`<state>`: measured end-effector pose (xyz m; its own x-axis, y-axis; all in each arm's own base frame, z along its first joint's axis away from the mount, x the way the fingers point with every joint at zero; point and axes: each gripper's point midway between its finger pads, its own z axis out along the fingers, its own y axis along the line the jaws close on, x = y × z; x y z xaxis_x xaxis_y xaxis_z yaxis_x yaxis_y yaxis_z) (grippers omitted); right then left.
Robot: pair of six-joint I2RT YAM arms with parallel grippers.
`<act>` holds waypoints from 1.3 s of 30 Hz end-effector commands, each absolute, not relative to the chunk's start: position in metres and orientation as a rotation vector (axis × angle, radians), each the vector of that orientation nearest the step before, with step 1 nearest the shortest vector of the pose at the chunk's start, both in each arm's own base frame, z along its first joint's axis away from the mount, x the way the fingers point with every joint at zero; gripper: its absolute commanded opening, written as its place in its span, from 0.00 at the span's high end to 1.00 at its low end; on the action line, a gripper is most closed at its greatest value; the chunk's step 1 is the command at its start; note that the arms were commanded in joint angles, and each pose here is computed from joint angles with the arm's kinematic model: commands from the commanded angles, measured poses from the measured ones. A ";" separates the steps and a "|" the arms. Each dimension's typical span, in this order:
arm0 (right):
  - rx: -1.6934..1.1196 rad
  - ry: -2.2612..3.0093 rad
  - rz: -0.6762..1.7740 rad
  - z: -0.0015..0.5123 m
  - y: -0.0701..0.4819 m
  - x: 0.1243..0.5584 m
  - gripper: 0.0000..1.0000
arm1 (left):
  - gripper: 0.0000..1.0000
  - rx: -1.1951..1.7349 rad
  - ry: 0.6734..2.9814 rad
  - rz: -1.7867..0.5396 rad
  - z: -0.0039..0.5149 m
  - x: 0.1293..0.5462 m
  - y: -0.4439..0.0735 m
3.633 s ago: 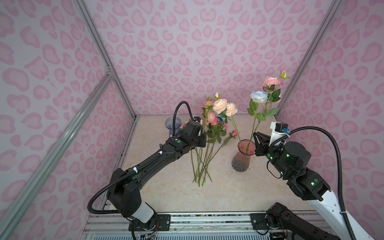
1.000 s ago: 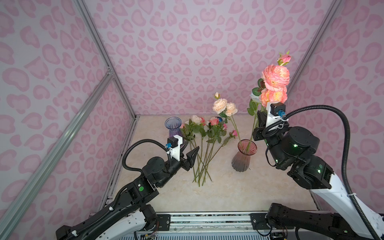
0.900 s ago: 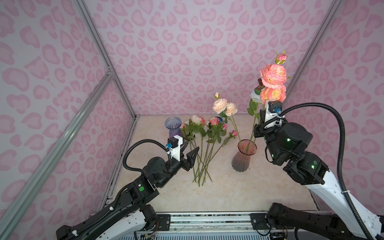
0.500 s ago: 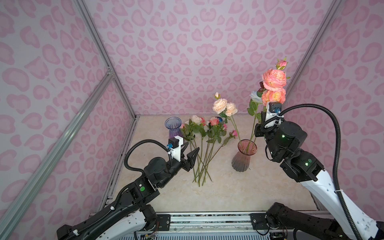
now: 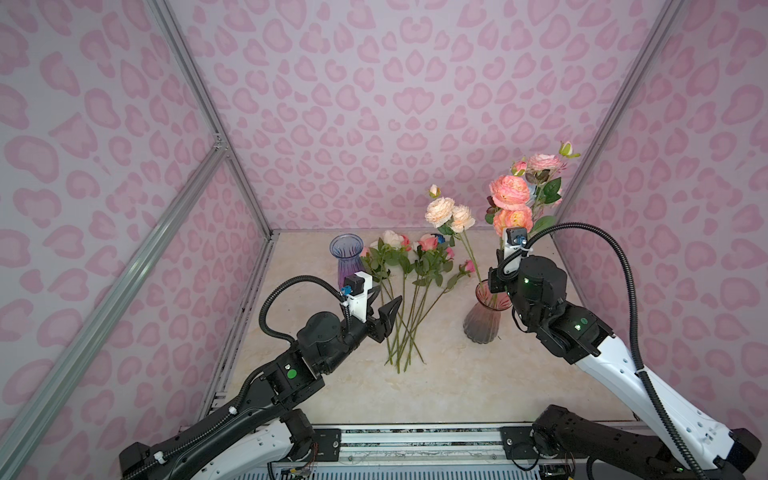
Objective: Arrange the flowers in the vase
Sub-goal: 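Lower the pink rose stem into the pink vase with the right gripper, then open the right gripper while the left gripper reaches down to the bunch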
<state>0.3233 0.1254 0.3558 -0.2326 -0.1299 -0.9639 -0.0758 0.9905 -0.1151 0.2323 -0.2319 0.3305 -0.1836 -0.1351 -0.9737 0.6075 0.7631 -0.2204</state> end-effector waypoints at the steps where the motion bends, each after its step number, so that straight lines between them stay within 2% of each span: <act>1: -0.123 1.837 -0.068 0.341 0.123 0.326 0.94 | 0.37 0.375 1.637 -0.695 0.327 0.235 -0.233; 8: -0.083 1.895 -0.131 0.320 0.110 0.326 0.81 | 0.37 0.377 1.662 -0.694 0.319 0.238 -0.238; 10: -0.069 1.890 -0.131 0.322 0.107 0.324 0.73 | 0.37 0.378 1.666 -0.693 0.319 0.239 -0.240; 13: -0.053 1.881 -0.131 0.327 0.103 0.321 0.70 | 0.37 0.380 1.670 -0.687 0.318 0.241 -0.241; 21: -0.026 1.817 0.014 0.357 0.102 0.300 0.70 | 0.37 0.308 1.722 -0.609 0.301 0.257 -0.235; 27: -0.004 1.756 0.094 0.384 0.097 0.280 0.72 | 0.38 0.122 1.922 -0.435 0.253 0.297 -0.214; 30: 0.010 1.724 0.156 0.395 0.096 0.272 0.75 | 0.42 0.030 2.098 -0.369 0.214 0.319 -0.205; 32: 0.006 1.713 0.201 0.399 0.099 0.268 0.78 | 0.49 0.010 2.204 -0.331 0.187 0.331 -0.206; 35: -0.002 1.730 0.197 0.389 0.100 0.269 0.79 | 0.57 0.022 2.307 -0.283 0.155 0.344 -0.215; 39: -0.007 1.748 0.201 0.376 0.103 0.270 0.79 | 0.63 0.053 2.427 -0.202 0.118 0.357 -0.228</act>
<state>0.2700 0.1002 0.3807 -0.1805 0.0969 -0.9788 -0.1056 0.9875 0.1172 0.3566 -0.2261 0.1364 -0.7055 -0.0247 -0.7082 0.1164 0.9818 -0.1502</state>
